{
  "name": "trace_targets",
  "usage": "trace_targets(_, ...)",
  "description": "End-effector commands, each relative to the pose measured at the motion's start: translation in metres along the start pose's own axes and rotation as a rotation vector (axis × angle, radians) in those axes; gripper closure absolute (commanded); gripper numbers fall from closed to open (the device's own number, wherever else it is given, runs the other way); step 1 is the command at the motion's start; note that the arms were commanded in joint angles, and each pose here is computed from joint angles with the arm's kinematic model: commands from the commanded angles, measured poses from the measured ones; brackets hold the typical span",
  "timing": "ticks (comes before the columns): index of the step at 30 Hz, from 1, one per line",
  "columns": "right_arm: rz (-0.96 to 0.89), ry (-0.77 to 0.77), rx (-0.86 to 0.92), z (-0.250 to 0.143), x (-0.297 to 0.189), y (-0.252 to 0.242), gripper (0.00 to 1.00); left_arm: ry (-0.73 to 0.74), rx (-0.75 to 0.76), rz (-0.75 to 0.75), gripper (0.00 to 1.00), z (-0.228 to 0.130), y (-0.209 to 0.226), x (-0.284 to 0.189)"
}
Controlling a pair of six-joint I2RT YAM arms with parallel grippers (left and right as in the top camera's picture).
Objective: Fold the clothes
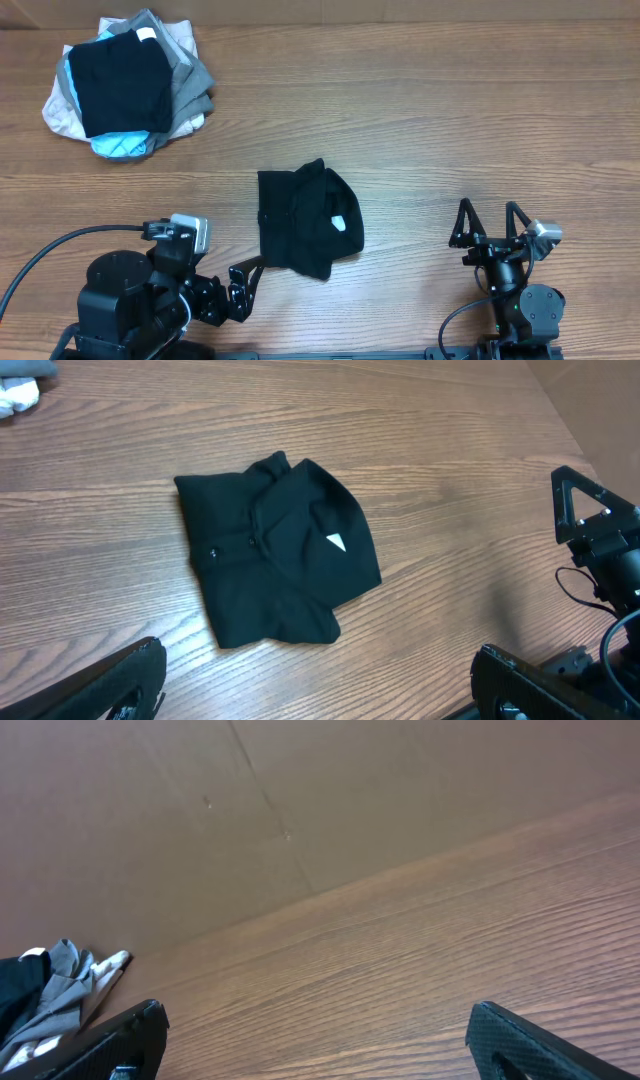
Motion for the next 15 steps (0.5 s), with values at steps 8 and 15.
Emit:
trace_targets(8, -0.008, -0.006, -0.006, -0.002, 0.000, -0.002, 0.00, -0.024, 0.065, -0.012, 0.00, -0.005, -0.001, -0.007)
trace_targets(15, -0.008, -0.006, -0.006, -0.002, 0.000, -0.002, 0.00, -0.125, 0.134, -0.053, 0.00, -0.015, 0.013, 0.012)
Point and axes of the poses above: each gripper's point midway between its finger pads, its own x axis out along the fingers, its own y axis along the line the jaws close on, z = x × y, the point moved 5 cm from there along -x, back along the fingers, and after that the axes turned 11 degrees about -x, right-handed, at the moved point
